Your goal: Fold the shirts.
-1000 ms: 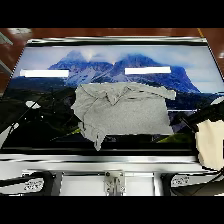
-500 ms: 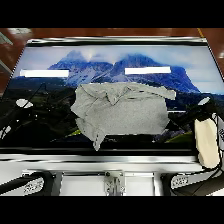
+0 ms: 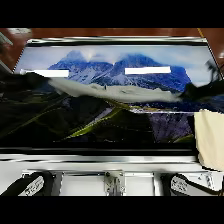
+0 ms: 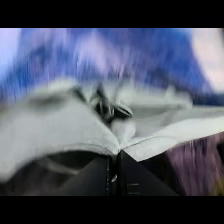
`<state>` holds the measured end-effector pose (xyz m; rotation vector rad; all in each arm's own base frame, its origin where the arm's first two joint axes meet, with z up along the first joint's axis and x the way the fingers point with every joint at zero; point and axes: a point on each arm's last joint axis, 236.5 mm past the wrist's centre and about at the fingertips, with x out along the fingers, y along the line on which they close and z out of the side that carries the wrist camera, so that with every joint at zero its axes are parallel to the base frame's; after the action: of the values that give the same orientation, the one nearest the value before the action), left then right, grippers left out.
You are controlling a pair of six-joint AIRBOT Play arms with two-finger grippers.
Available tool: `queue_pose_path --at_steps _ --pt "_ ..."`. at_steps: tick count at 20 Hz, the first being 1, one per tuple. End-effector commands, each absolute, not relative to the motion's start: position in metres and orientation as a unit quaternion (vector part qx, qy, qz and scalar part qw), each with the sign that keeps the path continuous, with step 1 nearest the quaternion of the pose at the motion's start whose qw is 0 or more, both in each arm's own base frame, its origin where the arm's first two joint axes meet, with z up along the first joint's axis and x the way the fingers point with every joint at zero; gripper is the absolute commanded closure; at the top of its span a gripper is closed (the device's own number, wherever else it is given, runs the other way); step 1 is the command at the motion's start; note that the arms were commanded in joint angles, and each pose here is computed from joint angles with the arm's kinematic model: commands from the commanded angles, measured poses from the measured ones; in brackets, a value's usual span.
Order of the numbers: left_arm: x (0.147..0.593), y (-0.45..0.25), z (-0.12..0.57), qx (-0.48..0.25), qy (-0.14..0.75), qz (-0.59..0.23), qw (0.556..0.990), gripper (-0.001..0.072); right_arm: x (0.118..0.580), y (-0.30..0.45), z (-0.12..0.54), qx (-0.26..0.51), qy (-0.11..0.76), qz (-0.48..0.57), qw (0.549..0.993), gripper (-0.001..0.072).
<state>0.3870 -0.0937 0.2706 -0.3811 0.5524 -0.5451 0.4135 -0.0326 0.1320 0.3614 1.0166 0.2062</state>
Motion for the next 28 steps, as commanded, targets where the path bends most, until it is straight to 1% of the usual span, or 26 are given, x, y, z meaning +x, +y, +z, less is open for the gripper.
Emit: queue_pose_path --at_steps 1,2,3,4,6,8,11,14,15,18,21,23,26,28 --pt "0.314 -0.082 0.474 -0.088 0.017 -0.236 0.968 0.0668 0.392 -0.026 0.387 0.062 0.155 0.074 0.983 0.0659" --pt "0.284 -0.079 0.524 -0.075 -0.055 -0.220 0.971 0.0668 0.365 -0.026 0.453 0.040 0.060 0.049 0.996 0.0659" --pt "0.250 -0.078 0.565 -0.064 -0.118 -0.204 0.970 0.0668 0.332 -0.022 0.502 0.018 -0.010 0.032 0.999 0.0659" --pt "0.222 -0.080 0.590 -0.052 -0.155 -0.193 0.967 0.0668 0.301 -0.016 0.535 -0.004 -0.058 0.020 0.998 0.0659" --pt "0.179 -0.082 0.609 -0.024 -0.182 -0.157 0.971 0.0668 0.245 -0.006 0.572 -0.043 -0.112 -0.006 0.993 0.0659" --pt "0.154 -0.082 0.599 0.000 -0.166 -0.122 0.978 0.0668 0.204 -0.003 0.574 -0.058 -0.117 -0.035 0.991 0.0659" --pt "0.128 -0.081 0.570 0.031 -0.119 -0.084 0.989 0.0668 0.164 -0.001 0.550 -0.062 -0.072 -0.062 0.994 0.0659" --pt "0.105 -0.065 0.563 0.058 -0.115 -0.024 0.991 0.0668 0.143 -0.001 0.537 -0.072 -0.051 -0.079 0.993 0.0659" --pt "0.103 -0.063 0.559 0.062 -0.108 -0.016 0.992 0.0668 0.141 -0.001 0.533 -0.072 -0.042 -0.080 0.993 0.0659" --pt "0.112 -0.062 0.527 0.061 -0.040 -0.023 0.997 0.0668 0.150 -0.010 0.496 -0.066 0.039 -0.085 0.993 0.0659" --pt "0.143 -0.051 0.477 0.048 0.056 -0.031 0.997 0.0668 0.176 -0.025 0.437 -0.038 0.176 -0.081 0.980 0.0658" --pt "0.173 -0.038 0.425 0.028 0.142 -0.040 0.989 0.0668 0.192 -0.032 0.380 -0.008 0.309 -0.066 0.949 0.0659" --pt "0.217 -0.020 0.321 -0.026 0.283 -0.056 0.957 0.0667 0.229 -0.050 0.306 0.042 0.433 -0.063 0.898 0.0659" --pt "0.246 -0.009 0.247 -0.070 0.359 -0.062 0.929 0.0668 0.260 -0.063 0.240 0.069 0.508 -0.058 0.857 0.0659"
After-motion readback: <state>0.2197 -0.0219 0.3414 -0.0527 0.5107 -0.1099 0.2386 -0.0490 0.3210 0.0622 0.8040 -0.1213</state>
